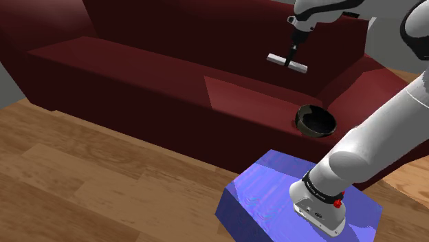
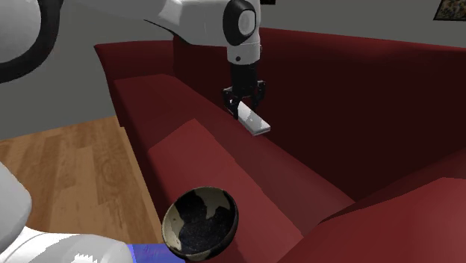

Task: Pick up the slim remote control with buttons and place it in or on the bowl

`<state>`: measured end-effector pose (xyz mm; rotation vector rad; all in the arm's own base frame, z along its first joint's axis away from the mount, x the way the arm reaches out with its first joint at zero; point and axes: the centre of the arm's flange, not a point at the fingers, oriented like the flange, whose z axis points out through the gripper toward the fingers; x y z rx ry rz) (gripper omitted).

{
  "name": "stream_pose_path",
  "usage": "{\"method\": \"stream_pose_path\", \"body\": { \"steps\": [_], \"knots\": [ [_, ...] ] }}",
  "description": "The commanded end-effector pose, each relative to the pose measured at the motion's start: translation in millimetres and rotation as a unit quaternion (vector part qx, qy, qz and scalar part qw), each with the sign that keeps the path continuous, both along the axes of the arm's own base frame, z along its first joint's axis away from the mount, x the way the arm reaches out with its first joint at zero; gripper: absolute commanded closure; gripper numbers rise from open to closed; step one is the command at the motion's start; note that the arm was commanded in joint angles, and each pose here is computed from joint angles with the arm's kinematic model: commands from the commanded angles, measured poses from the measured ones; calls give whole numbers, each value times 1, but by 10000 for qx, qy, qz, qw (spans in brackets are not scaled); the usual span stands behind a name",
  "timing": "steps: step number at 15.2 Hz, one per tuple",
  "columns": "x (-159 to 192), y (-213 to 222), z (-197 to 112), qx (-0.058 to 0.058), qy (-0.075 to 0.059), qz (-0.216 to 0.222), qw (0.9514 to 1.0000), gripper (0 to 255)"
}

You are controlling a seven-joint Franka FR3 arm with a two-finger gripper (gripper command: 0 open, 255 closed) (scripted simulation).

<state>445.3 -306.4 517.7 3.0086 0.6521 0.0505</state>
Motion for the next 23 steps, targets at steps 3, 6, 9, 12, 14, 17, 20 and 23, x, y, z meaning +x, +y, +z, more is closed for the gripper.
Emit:
{"method": "stream_pose_path", "body": {
  "steps": [3,6,9,12,14,17,20,23],
  "knots": [
    [-50,23,-2,-7,-5,9,10000,255],
    [-87,37,-2,-7,-5,9,10000,255],
    [-124,51,-1,-7,-5,9,10000,255],
    [-161,65,-1,-7,-5,9,10000,255],
    [-186,75,0,-7,-5,9,10000,255],
    [-223,89,0,-7,-5,9,10000,255],
    [-260,103,1,-7,-5,9,10000,255],
    [-283,112,-4,-7,-5,9,10000,255]
  ]
}}
